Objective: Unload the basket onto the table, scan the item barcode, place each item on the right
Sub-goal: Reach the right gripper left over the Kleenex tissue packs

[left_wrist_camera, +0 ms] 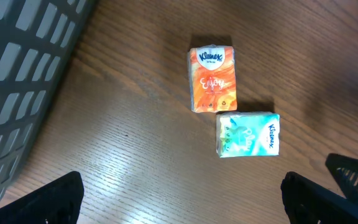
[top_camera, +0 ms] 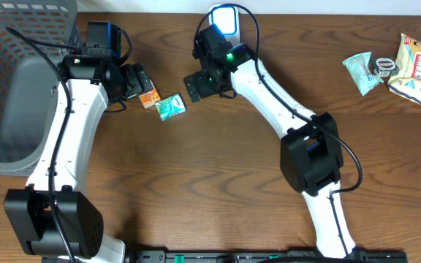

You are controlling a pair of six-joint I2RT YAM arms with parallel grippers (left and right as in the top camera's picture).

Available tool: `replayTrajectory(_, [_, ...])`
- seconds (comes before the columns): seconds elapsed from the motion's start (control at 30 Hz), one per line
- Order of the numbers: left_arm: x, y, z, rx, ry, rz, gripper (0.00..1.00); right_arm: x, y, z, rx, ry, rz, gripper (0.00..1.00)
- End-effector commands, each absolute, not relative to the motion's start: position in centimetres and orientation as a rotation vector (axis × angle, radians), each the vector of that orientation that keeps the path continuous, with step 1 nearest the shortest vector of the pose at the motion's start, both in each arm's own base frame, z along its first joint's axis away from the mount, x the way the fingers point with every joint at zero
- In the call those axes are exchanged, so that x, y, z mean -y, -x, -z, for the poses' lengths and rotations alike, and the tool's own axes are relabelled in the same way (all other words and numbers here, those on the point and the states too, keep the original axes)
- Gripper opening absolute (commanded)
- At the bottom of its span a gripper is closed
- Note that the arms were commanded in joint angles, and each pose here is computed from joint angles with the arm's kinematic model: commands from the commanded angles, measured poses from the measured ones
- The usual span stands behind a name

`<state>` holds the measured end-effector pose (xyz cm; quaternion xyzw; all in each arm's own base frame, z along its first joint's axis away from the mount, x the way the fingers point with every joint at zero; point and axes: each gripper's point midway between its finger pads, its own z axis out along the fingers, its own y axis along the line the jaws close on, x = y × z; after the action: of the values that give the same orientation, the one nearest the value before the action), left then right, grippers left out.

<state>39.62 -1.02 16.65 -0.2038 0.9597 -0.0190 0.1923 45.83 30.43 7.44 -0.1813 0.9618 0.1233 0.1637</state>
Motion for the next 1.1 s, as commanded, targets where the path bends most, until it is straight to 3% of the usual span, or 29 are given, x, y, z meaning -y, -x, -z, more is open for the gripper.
replayTrajectory(0.0, [0.66, -39.69, -16.63, -2.694, 0.572, 0.032, 1.0, -29.9, -46.07, -6.58, -2.763, 0.489, -0.335, 0.99])
replayTrajectory(1.07, [0.66, -39.69, -16.63, -2.694, 0.572, 0.032, 1.0, -29.54, -46.22, -6.47, -2.768, 0.481, -0.331, 0.99])
